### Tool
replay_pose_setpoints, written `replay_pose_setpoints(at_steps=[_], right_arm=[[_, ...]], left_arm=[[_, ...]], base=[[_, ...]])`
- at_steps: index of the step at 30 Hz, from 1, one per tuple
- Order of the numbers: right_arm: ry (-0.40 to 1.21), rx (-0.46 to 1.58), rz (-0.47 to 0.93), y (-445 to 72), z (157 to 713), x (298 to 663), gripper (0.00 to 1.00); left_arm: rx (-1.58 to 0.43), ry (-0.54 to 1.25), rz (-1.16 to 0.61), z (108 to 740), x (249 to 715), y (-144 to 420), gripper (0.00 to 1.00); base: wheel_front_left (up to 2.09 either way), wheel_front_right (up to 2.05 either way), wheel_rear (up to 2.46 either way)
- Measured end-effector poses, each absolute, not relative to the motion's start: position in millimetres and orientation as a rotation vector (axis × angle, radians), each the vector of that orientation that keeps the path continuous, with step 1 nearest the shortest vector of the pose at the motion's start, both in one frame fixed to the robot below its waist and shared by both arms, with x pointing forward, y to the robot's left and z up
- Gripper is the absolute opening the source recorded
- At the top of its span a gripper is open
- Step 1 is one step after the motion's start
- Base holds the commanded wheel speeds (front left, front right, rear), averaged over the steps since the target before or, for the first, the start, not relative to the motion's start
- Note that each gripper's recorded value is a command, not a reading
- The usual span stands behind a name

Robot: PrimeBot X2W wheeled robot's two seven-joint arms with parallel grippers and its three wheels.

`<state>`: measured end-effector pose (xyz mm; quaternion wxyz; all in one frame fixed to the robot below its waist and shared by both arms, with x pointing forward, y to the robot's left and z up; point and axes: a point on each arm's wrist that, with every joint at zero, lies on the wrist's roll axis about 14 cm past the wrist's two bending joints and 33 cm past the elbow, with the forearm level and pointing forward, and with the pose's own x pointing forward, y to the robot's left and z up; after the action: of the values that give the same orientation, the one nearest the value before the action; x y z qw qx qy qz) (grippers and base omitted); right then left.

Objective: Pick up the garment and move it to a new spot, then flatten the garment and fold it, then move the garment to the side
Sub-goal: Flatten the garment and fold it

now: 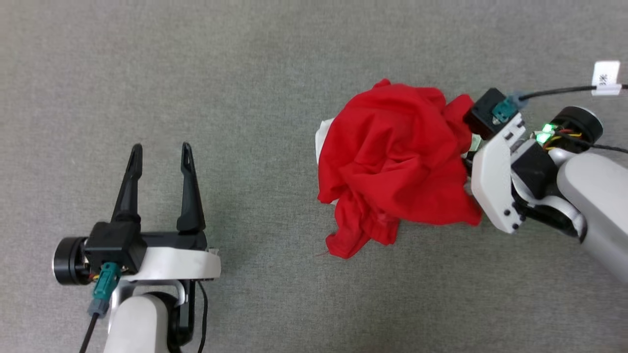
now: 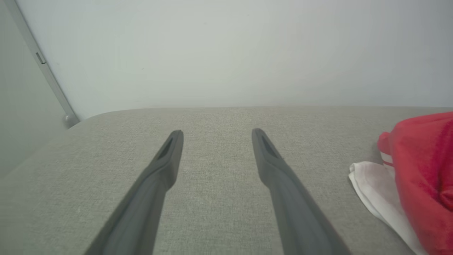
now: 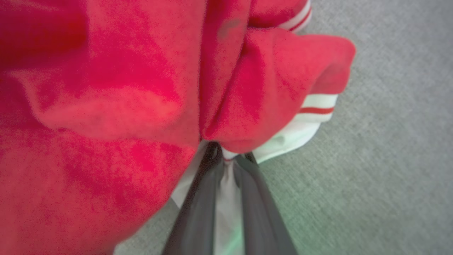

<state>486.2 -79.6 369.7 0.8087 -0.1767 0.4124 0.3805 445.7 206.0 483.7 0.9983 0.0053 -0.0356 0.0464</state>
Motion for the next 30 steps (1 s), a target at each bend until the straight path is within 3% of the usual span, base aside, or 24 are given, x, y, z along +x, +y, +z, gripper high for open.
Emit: replay_pose_setpoints(at_steps=[7, 10, 15, 21, 25, 26, 27, 30], right_arm=[[0.655, -0.400, 0.736, -120, 444, 497, 0.00], [0.629, -0.366, 0.682, -148, 462, 487, 0.00], [0.747, -0.295, 0.557, -210, 443, 447, 0.00], [0.989, -0.186, 0.434, -253, 377, 391, 0.00], [1.024, -0.168, 0.394, -258, 359, 385, 0.00], [1.013, -0.153, 0.384, -258, 358, 386, 0.15], [0.998, -0.140, 0.377, -257, 358, 387, 1.00], [0.891, -0.141, 0.362, -256, 371, 399, 1.00]], left_arm=[[0.000, -0.116, 0.094, 505, 428, 202, 1.00], [-0.003, -0.129, 0.093, 512, 421, 201, 1.00], [-0.012, -0.145, 0.077, 518, 418, 194, 1.00], [-0.010, -0.124, 0.067, 510, 420, 192, 1.00], [-0.004, -0.118, 0.063, 508, 422, 192, 1.00], [-0.003, -0.117, 0.065, 507, 422, 192, 1.00], [-0.001, -0.117, 0.066, 508, 421, 193, 1.00], [0.005, -0.123, 0.069, 511, 419, 194, 1.00]], base=[[0.00, 0.00, 0.00], [0.00, 0.00, 0.00], [0.00, 0.00, 0.00], [0.00, 0.00, 0.00], [0.00, 0.00, 0.00], [0.00, 0.00, 0.00], [0.00, 0.00, 0.00], [0.00, 0.00, 0.00]])
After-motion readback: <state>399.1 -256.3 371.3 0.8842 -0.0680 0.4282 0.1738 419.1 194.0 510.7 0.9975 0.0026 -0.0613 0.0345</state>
